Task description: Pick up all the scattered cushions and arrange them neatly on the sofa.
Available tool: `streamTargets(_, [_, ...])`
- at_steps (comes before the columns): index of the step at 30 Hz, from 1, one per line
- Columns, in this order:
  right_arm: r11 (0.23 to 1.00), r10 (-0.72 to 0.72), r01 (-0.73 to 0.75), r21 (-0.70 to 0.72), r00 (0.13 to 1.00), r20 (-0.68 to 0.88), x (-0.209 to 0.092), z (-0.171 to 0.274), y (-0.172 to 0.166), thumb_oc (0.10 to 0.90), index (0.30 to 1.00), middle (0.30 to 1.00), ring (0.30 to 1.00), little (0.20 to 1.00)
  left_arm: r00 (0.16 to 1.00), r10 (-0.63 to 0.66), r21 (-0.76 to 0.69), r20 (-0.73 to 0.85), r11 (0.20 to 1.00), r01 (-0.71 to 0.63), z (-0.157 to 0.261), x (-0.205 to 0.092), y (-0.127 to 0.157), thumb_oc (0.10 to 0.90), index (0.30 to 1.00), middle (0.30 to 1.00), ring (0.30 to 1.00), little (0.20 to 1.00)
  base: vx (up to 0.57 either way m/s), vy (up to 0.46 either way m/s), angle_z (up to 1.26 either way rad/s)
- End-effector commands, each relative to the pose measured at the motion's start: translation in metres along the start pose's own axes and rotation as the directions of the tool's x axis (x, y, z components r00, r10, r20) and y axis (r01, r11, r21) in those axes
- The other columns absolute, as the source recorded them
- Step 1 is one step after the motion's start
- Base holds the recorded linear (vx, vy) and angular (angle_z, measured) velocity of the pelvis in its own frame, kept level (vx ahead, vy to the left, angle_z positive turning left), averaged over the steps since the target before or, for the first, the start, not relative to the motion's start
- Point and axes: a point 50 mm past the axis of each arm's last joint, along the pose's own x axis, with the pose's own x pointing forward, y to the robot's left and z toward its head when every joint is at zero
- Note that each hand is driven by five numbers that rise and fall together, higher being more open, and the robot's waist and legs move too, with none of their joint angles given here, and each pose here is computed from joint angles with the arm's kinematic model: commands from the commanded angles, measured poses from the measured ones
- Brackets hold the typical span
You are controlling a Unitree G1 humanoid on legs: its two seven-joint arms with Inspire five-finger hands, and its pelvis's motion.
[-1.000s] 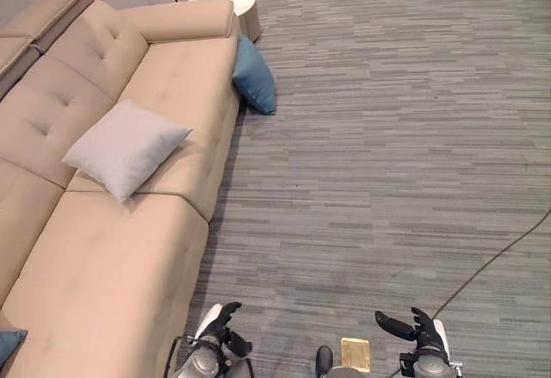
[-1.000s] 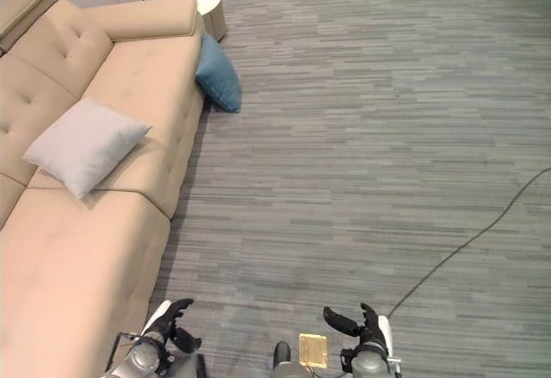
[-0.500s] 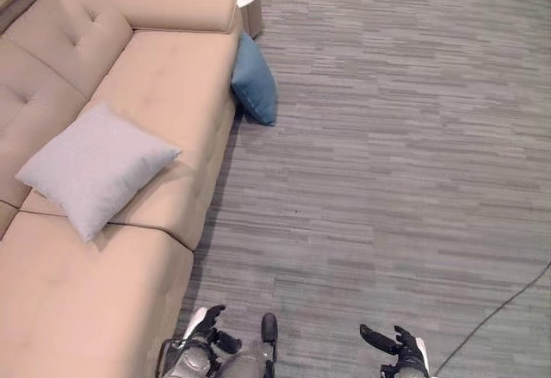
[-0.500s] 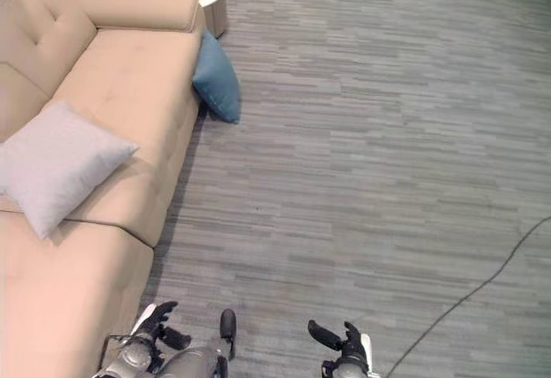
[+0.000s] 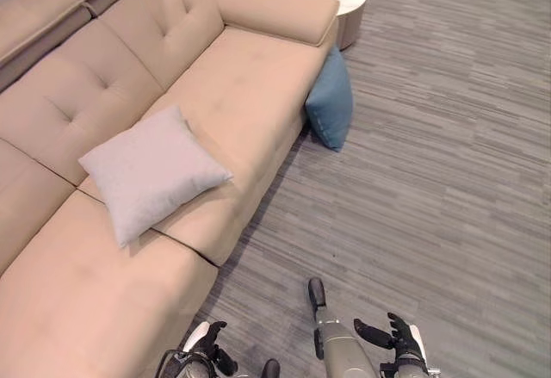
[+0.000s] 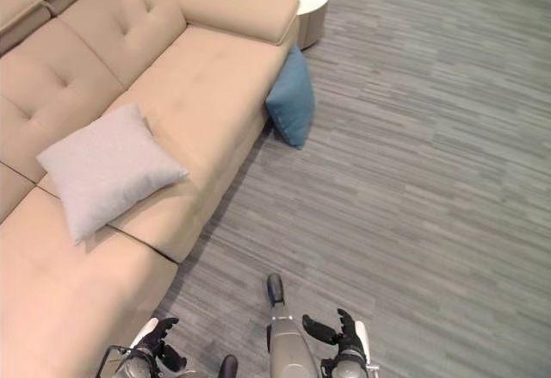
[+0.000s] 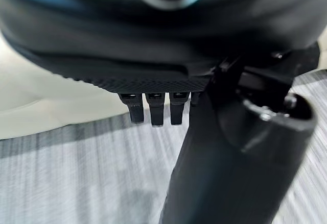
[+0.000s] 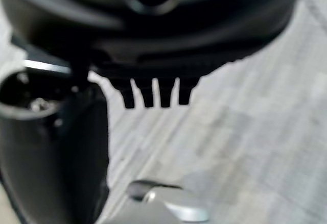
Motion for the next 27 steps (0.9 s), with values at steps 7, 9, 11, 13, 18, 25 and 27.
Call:
streamTargets(7, [0.994,-0.107,0.1,0.041,0.956,0.273,0.012,0.066,-0.033,0.8,0.9,0.9,0.9,0.9,0.992,0.107,-0.152,0.061,0.984,-0.097,0.017,0.005,0.023,0.8,0.9,0.9,0.9,0.9,0.13,-0.2,0.63])
streamTargets(9, [0.993,-0.116,0.113,0.028,0.953,0.278,0.011,0.064,-0.037,0.8,0.9,0.9,0.9,0.9,0.993,0.116,-0.224,0.034,0.969,-0.105,0.012,0.004,0.024,0.8,0.9,0.9,0.9,0.9,0.29,-0.1,1.31])
streamTargets(11, [0.993,-0.113,0.114,0.013,0.95,0.29,0.011,0.067,-0.038,0.8,0.9,0.9,0.9,0.9,0.993,0.119,-0.241,0.009,0.964,-0.114,0.007,0.003,0.023,0.8,0.9,0.9,0.9,0.9,0.24,-0.001,0.88])
streamTargets(13, [0.993,-0.116,0.118,0.011,0.948,0.296,0.011,0.068,-0.038,0.8,0.9,0.9,0.9,0.9,0.992,0.125,-0.239,-0.004,0.963,-0.123,0.004,0.003,0.023,0.8,0.9,0.9,0.9,0.9,0.17,0.02,0.28])
streamTargets(18, [0.991,-0.135,0.126,0.05,0.944,0.302,0.01,0.072,-0.038,0.8,0.9,0.9,0.9,0.9,0.988,0.144,-0.217,-0.05,0.964,-0.152,-0.004,0.003,0.026,0.8,0.9,0.9,0.9,0.9,0.14,0.062,0.47])
streamTargets(25, [0.994,-0.099,0.082,0.076,0.962,0.253,0.01,0.064,-0.022,0.8,0.9,0.9,0.9,0.9,0.975,0.121,-0.23,-0.187,0.96,-0.163,-0.033,-0.005,0.014,0.8,0.9,0.9,0.9,0.9,0.21,0.291,0.47])
streamTargets(27, [0.994,-0.079,0.06,0.086,0.97,0.231,0.01,0.061,-0.017,0.8,0.9,0.9,0.9,0.9,0.975,0.141,-0.199,-0.17,0.964,-0.174,-0.032,-0.004,0.019,0.8,0.9,0.9,0.9,0.9,0.2,0.34,0.63])
